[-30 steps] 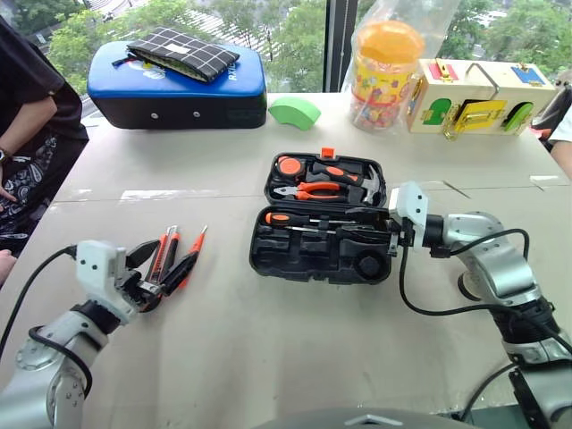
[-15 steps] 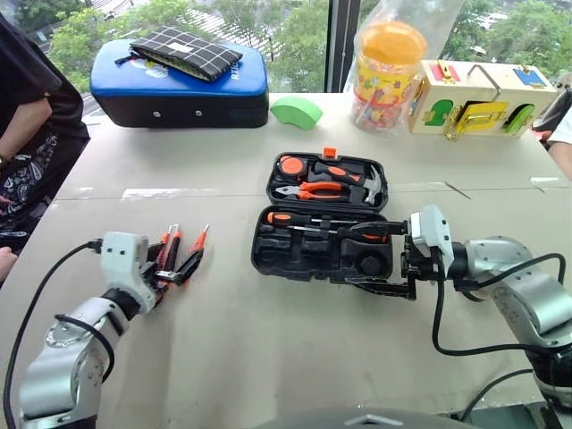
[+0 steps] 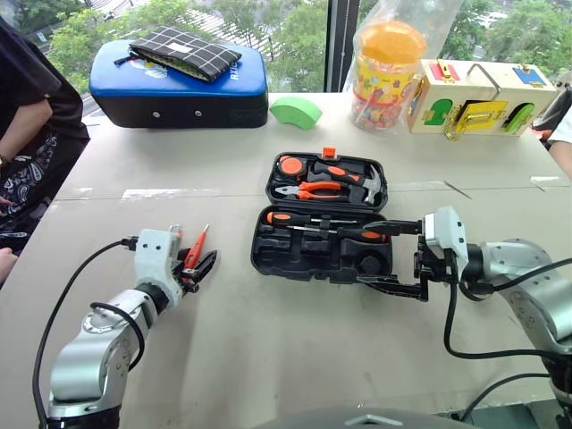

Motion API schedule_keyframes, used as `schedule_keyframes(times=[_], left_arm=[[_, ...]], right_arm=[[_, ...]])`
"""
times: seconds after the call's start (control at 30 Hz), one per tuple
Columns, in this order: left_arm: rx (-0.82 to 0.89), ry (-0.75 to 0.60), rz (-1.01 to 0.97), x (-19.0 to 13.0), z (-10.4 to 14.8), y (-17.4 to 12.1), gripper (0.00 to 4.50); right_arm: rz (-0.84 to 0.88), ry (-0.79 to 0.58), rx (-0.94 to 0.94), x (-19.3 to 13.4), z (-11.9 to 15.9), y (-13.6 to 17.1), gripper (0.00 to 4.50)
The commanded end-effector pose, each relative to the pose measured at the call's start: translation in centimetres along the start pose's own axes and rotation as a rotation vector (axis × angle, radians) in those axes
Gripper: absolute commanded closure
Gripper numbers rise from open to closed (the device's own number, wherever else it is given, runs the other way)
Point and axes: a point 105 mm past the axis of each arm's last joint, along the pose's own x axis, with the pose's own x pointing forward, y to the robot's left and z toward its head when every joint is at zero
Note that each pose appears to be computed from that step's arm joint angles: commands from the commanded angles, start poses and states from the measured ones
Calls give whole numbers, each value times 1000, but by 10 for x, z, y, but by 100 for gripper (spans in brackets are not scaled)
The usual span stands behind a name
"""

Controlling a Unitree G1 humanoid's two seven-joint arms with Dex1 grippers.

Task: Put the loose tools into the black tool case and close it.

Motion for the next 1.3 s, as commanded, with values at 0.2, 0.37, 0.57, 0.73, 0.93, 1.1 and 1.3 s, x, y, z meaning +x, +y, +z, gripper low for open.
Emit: schedule_keyframes(times=[0.2,0.37,0.57,0.73,0.93,1.1,1.3], left_arm=[[0,41,6,2,-10,-9,280],[36,-122,-66,1,23,-13,412],[206,-286,-419,0,74,-55,412],[386,-268,-741,6,89,-91,412],[727,-156,-1085,35,84,-118,412],[878,-89,-1167,54,75,-119,412],[957,-31,-1180,70,74,-120,412]], right_arm=[[12,-18,-59,-5,17,3,15],[-2,-6,-58,-8,16,4,15],[-30,16,-71,-17,13,10,15],[-97,40,-78,-31,14,10,15],[-195,72,-79,-46,18,17,15],[-243,81,-72,-47,18,25,15],[-302,83,-59,-48,18,33,15]])
